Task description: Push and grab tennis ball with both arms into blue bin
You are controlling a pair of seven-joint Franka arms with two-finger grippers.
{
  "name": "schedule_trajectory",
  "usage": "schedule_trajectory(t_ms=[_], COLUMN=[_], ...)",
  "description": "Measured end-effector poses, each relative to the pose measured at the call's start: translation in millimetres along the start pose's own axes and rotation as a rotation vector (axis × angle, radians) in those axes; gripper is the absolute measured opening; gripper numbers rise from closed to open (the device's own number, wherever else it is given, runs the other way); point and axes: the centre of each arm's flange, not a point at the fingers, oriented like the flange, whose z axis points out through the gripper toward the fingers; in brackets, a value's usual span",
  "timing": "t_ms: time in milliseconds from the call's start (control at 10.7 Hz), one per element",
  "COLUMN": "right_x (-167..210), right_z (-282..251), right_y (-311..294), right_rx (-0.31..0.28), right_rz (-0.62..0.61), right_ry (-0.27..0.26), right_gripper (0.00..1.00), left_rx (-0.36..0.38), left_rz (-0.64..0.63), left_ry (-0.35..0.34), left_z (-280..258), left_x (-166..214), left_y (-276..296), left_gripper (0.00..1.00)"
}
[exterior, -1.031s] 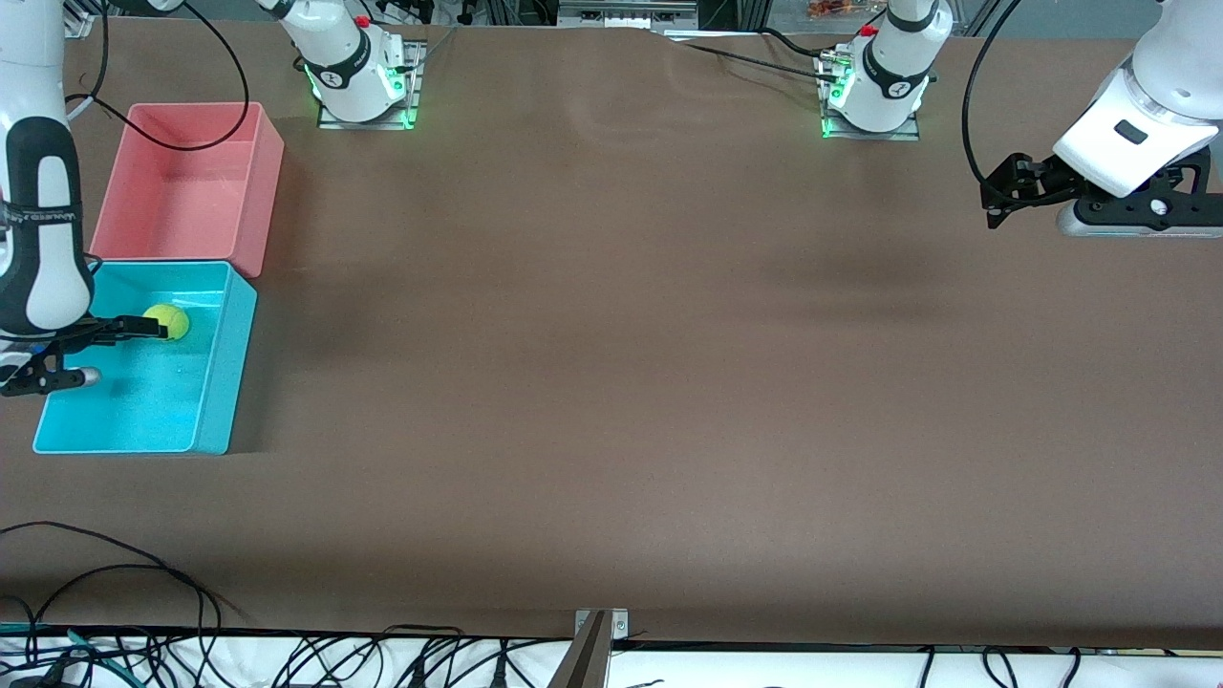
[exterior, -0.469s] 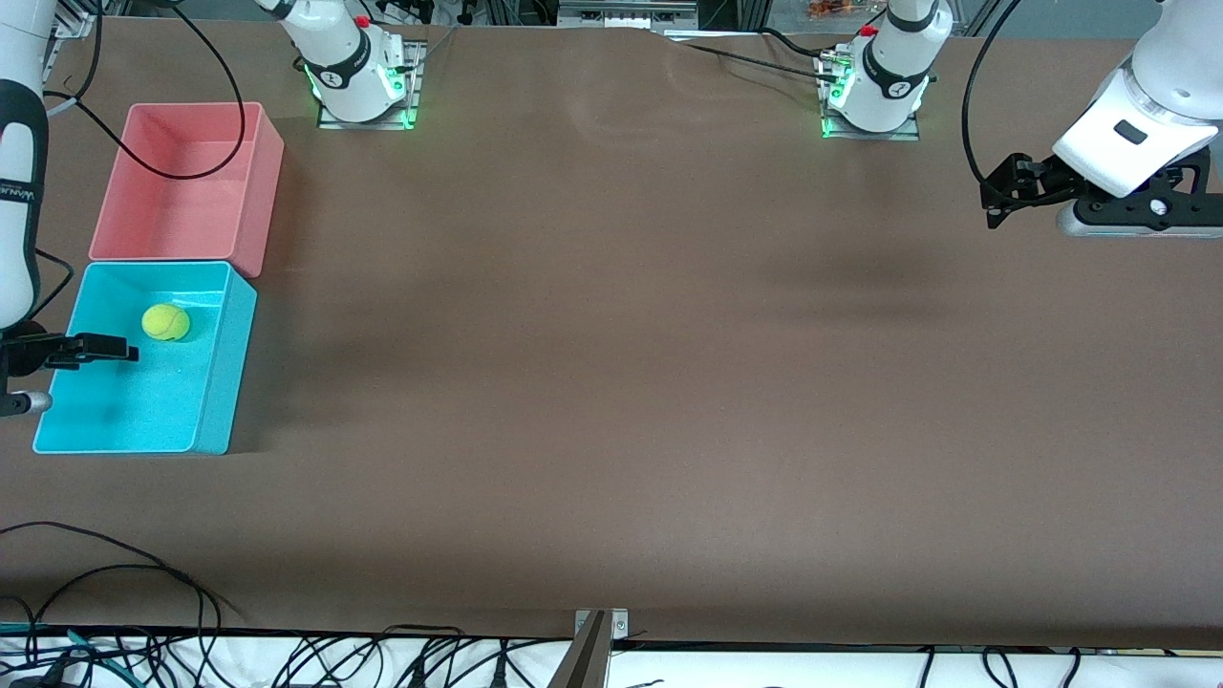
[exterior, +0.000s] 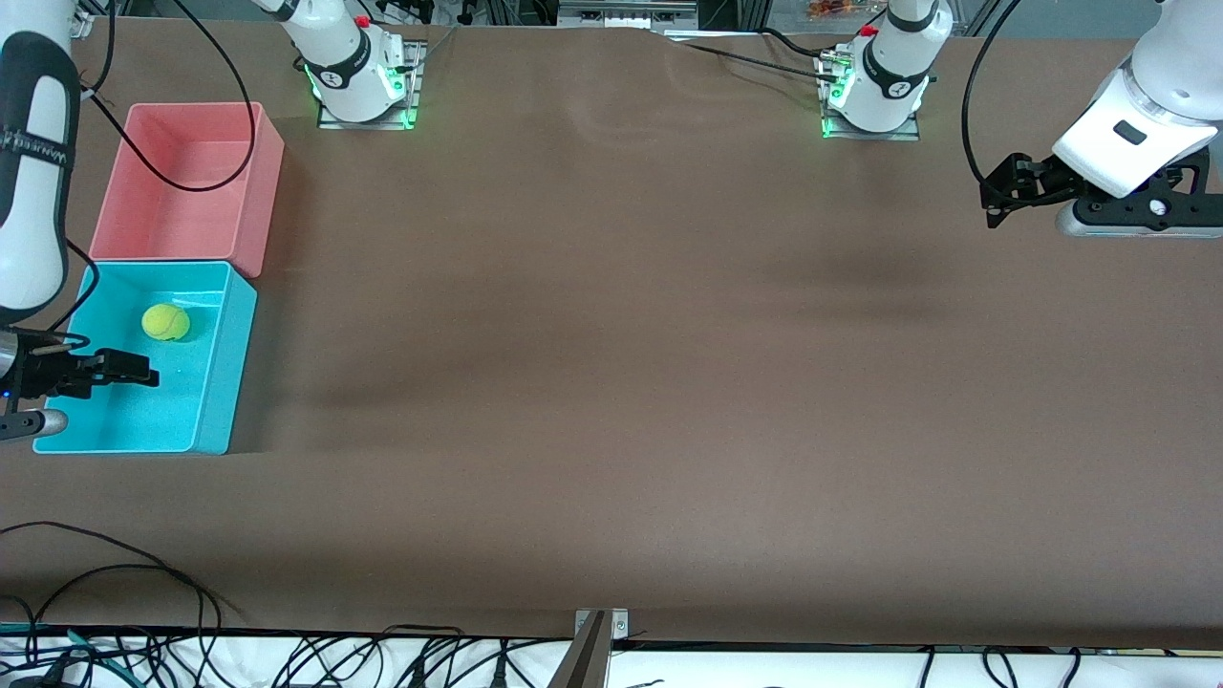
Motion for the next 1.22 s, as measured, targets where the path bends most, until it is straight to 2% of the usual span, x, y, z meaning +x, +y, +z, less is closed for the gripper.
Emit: schedule_trajectory(t_ms=[281,750,1219], right_x=[-2,-31,-69], right_z=[-55,-147,-177], right_y=[-31,-69,-119], right_rx=[0.011,0.014,0.070], right_rz=[-0.036,-0.022,0.163], right_ry=[0.026,0.134,0.126], right_gripper=[1.00,1.00,1.00], left_rx=[0.000,0.000,0.000], left_rz=[0.000,0.002,0.012], left_ry=[-0.002,-0.002,0.002], left_z=[1,1,-1], left_x=[0,1,0], left_y=[0,1,6], left_gripper=[1.00,1.00,1.00])
